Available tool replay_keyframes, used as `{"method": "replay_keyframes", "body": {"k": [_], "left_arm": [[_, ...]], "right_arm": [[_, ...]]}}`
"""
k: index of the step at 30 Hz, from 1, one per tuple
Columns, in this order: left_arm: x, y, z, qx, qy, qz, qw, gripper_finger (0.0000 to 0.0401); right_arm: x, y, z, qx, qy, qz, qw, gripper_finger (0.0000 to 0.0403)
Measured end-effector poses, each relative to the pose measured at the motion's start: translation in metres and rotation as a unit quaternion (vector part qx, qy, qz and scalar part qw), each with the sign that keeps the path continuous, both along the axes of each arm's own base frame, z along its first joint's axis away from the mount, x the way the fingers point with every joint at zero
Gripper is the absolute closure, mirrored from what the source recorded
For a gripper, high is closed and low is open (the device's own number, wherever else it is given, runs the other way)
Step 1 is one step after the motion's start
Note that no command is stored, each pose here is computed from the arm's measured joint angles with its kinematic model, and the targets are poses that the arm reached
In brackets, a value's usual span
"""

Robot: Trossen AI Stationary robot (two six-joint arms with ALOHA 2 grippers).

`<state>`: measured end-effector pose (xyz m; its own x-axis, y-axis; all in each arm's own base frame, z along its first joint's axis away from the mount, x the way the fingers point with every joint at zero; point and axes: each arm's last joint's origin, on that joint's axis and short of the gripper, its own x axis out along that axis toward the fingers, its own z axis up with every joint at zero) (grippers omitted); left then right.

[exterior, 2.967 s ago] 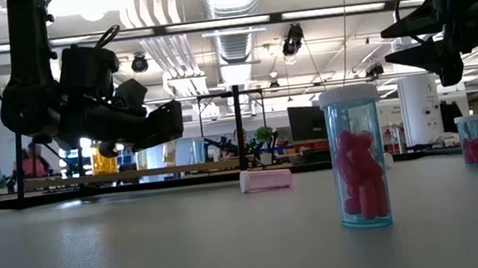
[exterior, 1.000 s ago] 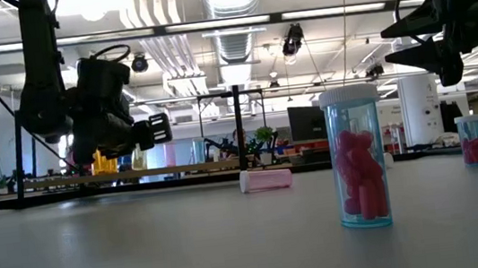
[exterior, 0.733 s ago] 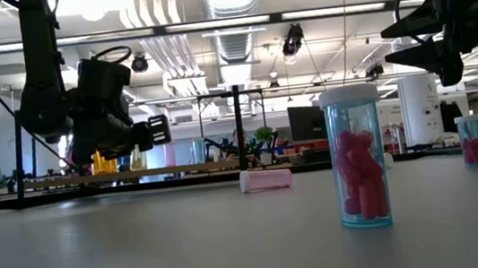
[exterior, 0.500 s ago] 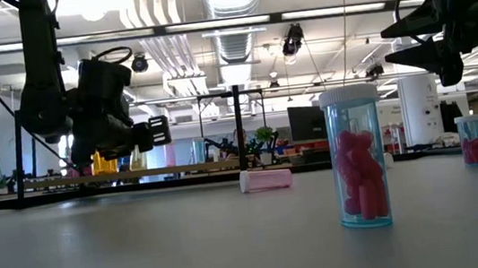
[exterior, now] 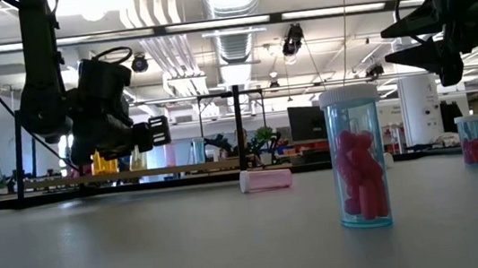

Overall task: Pick and place medicine bottles onto shelf by color
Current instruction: Put the bottom yellow pill bottle on the shelf aligned with the other yellow pill bottle

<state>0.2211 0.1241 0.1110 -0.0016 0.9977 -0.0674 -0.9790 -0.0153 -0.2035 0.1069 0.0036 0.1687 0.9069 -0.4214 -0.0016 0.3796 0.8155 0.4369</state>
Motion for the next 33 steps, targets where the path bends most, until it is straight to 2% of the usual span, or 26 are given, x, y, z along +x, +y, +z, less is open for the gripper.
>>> {"method": "replay_keyframes", "body": {"k": [8, 18, 27, 33], "left_arm": [[0.0000, -0.0002, -0.0001, 0.000, 0.000, 0.000, 1.000, 0.0275], [-0.0006, -0.0005, -0.0006, -0.001, 0.002, -0.001, 1.000, 0.0229], [-0.0001, -0.0020, 0.0010, 0.001, 0.003, -0.004, 1.000, 0.0228], [0.0004, -0.0098, 0.0014, 0.003, 0.030, -0.008, 1.000, 0.0228]], "right_arm": [[0.0000, 0.0000, 0.0000, 0.000, 0.000, 0.000, 1.000, 0.0165], [0.0000, 0.0000, 0.0000, 0.000, 0.000, 0.000, 1.000, 0.0165], [0.0000, 0.0000, 0.0000, 0.000, 0.000, 0.000, 1.000, 0.0165], [0.0000, 0.0000, 0.0000, 0.000, 0.000, 0.000, 1.000, 0.0165]]}}
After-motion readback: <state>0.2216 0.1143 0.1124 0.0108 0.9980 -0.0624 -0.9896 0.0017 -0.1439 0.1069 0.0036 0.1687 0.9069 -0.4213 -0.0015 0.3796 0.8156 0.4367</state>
